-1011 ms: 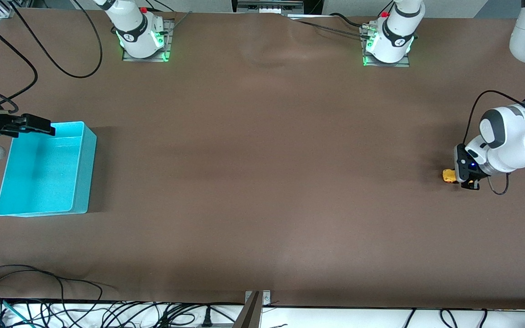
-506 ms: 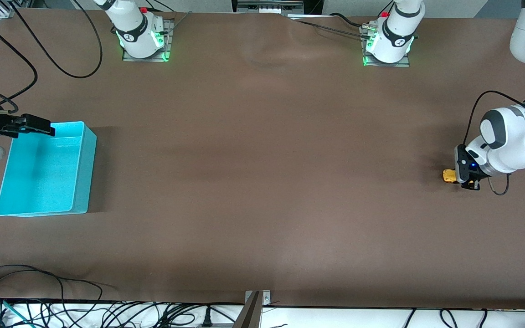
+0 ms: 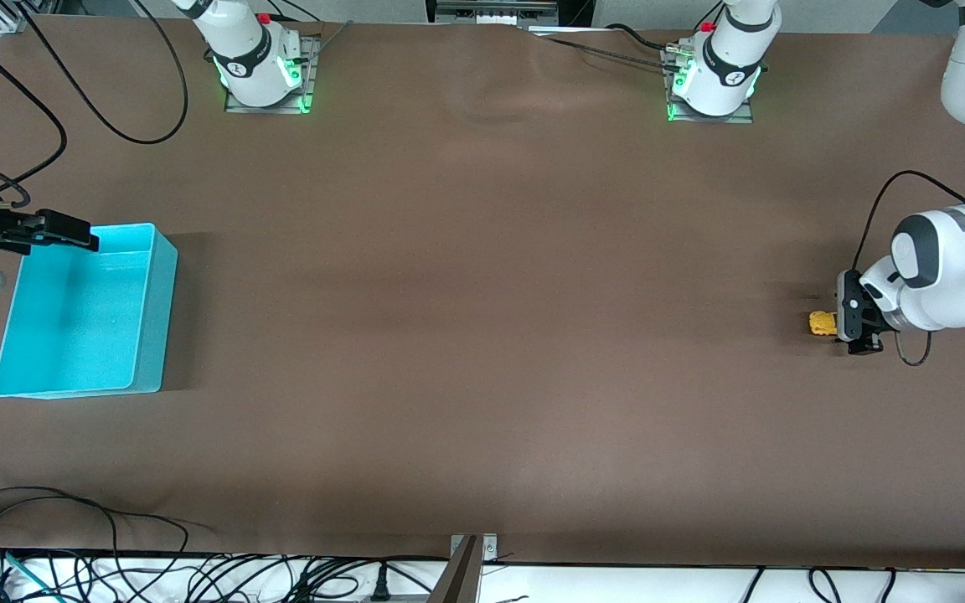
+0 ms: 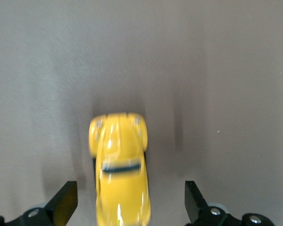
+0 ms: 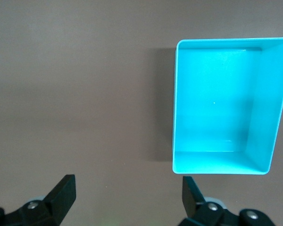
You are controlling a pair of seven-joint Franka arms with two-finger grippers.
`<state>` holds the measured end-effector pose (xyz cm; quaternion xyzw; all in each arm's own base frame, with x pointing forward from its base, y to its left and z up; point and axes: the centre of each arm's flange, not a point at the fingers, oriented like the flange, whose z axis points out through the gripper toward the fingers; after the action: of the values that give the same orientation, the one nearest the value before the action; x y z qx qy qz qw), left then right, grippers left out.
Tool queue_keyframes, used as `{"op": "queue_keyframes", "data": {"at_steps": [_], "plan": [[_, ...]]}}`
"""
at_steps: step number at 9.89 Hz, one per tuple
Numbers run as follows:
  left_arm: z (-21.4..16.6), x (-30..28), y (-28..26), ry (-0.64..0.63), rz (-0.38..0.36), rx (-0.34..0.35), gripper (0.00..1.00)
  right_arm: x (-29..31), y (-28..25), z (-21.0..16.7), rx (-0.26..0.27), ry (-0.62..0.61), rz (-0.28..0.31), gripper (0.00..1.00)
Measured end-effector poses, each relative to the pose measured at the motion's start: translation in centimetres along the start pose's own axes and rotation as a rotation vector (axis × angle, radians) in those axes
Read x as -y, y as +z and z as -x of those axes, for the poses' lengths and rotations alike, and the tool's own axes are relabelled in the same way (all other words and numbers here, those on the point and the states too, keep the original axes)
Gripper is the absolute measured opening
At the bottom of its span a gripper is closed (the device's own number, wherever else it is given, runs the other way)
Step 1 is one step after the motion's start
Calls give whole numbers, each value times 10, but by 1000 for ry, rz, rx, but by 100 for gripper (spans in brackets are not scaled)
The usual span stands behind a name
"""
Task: Wind up and store yellow beetle car
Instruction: 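Release the car from the left gripper so it drives toward the box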
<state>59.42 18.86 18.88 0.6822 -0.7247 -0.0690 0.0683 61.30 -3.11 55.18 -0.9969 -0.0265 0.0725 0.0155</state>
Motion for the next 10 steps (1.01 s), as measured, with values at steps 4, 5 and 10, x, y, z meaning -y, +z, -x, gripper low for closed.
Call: {"op": "queue_keyframes", "data": {"at_steps": [4,5,10], "plan": [[-3,6,-24,-21,30,-5,100,-5,-3,-1,-19,8,2,100],[-3,6,-29,-35,39,-6,100,-6,-4,-2,-29,10,3,100],[-9,18,-90,-87,95,1,100,-16,-6,-3,-45,24,5,100]]}}
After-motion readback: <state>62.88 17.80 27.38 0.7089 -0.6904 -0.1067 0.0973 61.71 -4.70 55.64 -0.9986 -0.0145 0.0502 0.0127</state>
